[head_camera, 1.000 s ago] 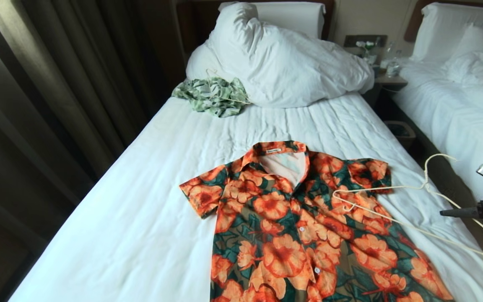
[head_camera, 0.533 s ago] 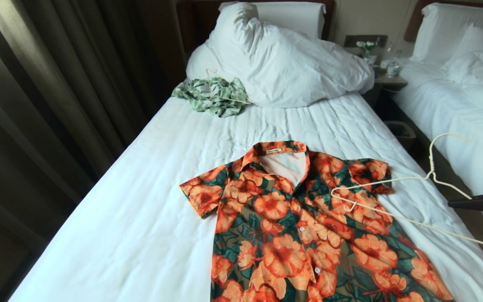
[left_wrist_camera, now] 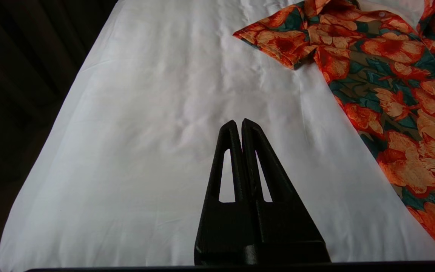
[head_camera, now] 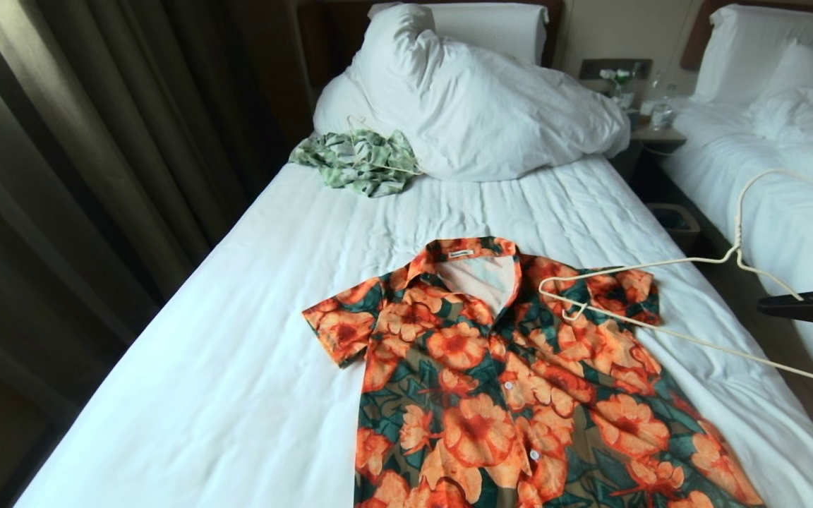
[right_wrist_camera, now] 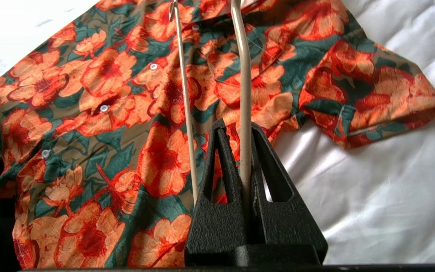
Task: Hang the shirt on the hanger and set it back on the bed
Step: Lift the shirt and hanger
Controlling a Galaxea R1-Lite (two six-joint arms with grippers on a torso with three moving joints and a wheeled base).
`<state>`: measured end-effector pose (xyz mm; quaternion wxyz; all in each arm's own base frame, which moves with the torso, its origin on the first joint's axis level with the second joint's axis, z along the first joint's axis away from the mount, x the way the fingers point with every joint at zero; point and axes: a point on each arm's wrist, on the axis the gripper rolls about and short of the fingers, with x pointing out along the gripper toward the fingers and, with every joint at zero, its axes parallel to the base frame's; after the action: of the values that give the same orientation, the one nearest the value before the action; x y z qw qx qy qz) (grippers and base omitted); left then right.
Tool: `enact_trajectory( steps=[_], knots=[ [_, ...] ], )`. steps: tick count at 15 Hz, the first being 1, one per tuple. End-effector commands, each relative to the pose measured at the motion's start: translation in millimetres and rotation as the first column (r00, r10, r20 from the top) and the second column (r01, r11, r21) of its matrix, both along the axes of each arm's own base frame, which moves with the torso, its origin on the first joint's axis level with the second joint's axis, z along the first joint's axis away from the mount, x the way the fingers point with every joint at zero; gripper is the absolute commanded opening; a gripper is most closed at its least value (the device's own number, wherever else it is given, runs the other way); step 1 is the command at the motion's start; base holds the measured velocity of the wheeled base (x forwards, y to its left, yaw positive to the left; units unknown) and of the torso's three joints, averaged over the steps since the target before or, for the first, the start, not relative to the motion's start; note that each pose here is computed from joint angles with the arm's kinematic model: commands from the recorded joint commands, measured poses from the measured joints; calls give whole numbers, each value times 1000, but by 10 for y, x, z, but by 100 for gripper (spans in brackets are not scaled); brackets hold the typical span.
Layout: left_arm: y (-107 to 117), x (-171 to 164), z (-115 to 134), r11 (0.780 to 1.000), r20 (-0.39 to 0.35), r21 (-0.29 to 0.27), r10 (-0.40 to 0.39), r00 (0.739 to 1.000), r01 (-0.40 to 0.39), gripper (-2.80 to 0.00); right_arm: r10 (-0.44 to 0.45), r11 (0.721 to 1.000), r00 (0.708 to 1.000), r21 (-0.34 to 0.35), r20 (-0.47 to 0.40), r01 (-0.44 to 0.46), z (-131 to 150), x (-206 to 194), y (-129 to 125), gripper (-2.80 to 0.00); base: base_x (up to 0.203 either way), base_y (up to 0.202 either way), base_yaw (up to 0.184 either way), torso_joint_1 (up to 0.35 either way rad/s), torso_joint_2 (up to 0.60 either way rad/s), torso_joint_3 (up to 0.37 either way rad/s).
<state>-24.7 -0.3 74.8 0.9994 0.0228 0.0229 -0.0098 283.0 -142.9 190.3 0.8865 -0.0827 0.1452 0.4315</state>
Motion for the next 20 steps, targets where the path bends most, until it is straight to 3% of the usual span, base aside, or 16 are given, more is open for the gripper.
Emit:
enact_trajectory(
  steps=[1, 5, 7, 10, 13, 15, 16, 18, 20],
  knots=[
    [0, -2, -2, 1000, 1, 0, 0, 1000, 0, -280, 38, 999, 998, -3, 44, -38, 122, -69, 134, -280, 0, 0, 0, 0, 0, 0],
    [0, -3, -1, 1000, 3, -1, 0, 1000, 0, -280, 68, 998, 994, -24, 91, -66, 367, -384, 412, -280, 0, 0, 0, 0, 0, 0],
    [0, -3, -1, 1000, 3, -1, -1, 1000, 1, -280, 71, 997, 994, 3, 81, -71, 379, -637, 550, -280, 0, 0, 0, 0, 0, 0],
    [0, -2, -1, 1000, 2, 0, 0, 1000, 0, -280, 100, 990, 986, 84, 135, -112, 452, -944, 706, -280, 0, 0, 0, 0, 0, 0],
    [1, -3, -1, 1000, 3, 7, 4, 1000, -4, -280, 110, 982, 983, 137, 144, -130, 426, -1020, 734, -280, 0, 0, 0, 0, 0, 0],
    [-2, -35, 148, 1000, 38, 8, -8, 999, 8, -280, 107, 979, 980, 154, 168, -134, 458, -1033, 711, -280, 0, 0, 0, 0, 0, 0],
    [-5, -18, 257, 1000, 24, 5, -23, 999, 23, -280, 105, 979, 978, 156, 180, -133, 483, -1025, 692, -280, 0, 0, 0, 0, 0, 0],
    [-13, 128, 473, 997, -80, -16, -71, 994, 70, -280, 91, 981, 979, 154, 185, -120, 504, -1016, 654, -280, 0, 0, 0, 0, 0, 0],
    [-39, 367, 603, 982, -221, -68, -187, 957, 176, -280, 72, 983, 979, 152, 192, -103, 532, -951, 569, -280, 0, 0, 0, 0, 0, 0]
  ],
)
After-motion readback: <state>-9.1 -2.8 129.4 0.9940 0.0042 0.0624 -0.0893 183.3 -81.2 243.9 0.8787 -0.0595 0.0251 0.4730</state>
